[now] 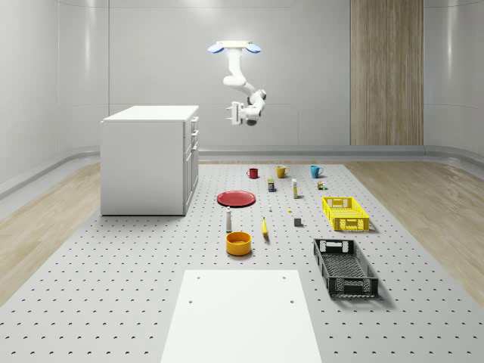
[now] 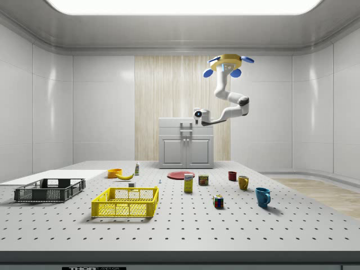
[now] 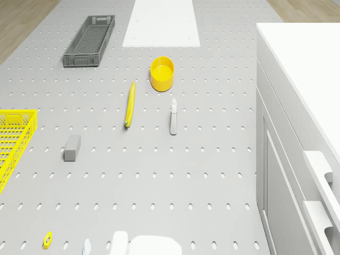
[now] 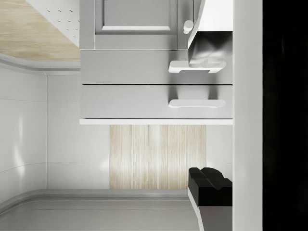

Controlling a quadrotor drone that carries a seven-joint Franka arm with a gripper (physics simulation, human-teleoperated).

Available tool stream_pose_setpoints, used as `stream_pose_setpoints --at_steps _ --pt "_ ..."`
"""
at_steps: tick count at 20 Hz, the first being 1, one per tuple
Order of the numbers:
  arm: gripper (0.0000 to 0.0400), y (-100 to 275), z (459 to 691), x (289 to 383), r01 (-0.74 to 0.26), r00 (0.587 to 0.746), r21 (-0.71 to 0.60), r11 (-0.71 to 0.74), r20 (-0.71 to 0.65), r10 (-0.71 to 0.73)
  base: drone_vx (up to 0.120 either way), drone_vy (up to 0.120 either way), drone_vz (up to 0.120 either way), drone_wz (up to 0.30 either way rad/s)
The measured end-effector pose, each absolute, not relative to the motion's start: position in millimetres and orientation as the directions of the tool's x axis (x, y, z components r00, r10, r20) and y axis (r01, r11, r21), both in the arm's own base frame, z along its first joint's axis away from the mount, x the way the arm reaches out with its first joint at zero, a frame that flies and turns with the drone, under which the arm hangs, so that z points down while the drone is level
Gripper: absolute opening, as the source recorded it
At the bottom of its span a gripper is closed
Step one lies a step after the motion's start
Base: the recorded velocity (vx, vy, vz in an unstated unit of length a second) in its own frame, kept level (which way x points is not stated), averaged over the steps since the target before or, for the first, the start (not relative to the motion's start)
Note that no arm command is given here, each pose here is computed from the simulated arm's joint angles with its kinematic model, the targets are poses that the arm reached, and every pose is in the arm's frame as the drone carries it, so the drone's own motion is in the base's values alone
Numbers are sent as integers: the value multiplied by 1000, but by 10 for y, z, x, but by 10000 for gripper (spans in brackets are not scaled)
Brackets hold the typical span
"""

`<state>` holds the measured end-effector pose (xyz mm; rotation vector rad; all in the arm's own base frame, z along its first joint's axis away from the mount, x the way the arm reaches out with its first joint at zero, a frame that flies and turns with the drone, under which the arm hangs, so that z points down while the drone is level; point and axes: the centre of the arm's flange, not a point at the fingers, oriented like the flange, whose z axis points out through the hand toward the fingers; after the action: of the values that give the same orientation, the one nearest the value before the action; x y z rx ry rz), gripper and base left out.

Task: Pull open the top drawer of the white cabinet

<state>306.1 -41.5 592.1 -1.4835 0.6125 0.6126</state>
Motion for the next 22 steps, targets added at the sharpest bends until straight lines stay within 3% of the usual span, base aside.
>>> stream_pose_setpoints --at_steps 22 --pt "305 640 5923 3059 -706 709 -709 0 -706 0 0 0 0 0"
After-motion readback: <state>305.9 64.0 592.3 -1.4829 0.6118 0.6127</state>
